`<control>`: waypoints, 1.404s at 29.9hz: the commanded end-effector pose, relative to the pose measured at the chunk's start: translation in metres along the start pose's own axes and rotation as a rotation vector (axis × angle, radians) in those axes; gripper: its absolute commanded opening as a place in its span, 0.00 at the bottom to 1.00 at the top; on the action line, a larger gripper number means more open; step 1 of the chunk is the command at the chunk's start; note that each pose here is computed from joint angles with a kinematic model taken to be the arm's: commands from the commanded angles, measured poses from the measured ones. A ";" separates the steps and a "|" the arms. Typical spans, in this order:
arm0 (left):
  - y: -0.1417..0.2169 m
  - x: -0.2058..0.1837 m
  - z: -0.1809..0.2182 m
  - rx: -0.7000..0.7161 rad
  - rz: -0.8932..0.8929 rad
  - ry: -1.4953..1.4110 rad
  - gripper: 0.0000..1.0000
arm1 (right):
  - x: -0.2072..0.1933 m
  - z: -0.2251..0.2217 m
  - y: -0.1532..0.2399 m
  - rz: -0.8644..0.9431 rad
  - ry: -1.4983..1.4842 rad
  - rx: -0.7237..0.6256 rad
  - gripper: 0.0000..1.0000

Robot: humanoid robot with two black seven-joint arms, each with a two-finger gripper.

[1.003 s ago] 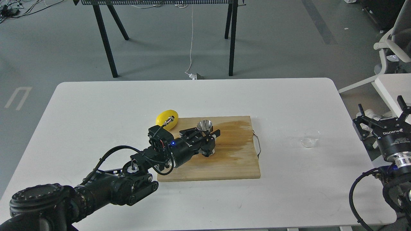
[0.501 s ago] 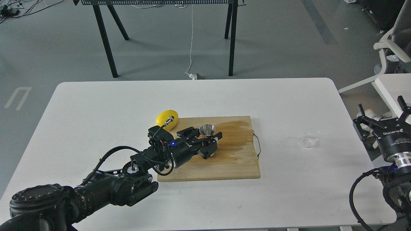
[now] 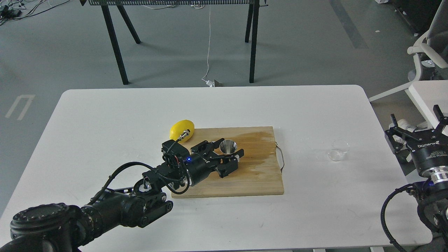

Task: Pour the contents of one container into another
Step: 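Lower the jigger onto the cutting board with the left gripper, then open the left gripper and pull it back from the jigger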

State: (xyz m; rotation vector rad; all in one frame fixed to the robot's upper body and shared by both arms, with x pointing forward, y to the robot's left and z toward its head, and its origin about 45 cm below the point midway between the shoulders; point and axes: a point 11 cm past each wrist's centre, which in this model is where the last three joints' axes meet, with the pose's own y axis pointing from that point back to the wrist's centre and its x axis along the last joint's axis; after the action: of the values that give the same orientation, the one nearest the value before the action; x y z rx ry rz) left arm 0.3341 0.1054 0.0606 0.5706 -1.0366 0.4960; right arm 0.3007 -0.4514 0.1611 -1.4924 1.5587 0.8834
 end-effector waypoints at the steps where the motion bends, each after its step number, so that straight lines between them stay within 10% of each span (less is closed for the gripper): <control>1: 0.000 0.000 0.001 -0.001 0.004 0.006 0.90 | 0.000 0.000 0.000 0.000 0.000 0.000 0.99; 42: -0.004 0.005 0.021 -0.058 0.035 0.044 0.92 | 0.000 0.000 0.000 0.000 0.000 0.000 0.99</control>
State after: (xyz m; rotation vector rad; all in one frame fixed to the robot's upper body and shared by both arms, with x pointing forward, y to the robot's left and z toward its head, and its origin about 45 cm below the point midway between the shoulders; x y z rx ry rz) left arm 0.3265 0.0862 0.0720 0.4902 -1.0184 0.5050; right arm 0.3006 -0.4513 0.1611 -1.4925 1.5587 0.8835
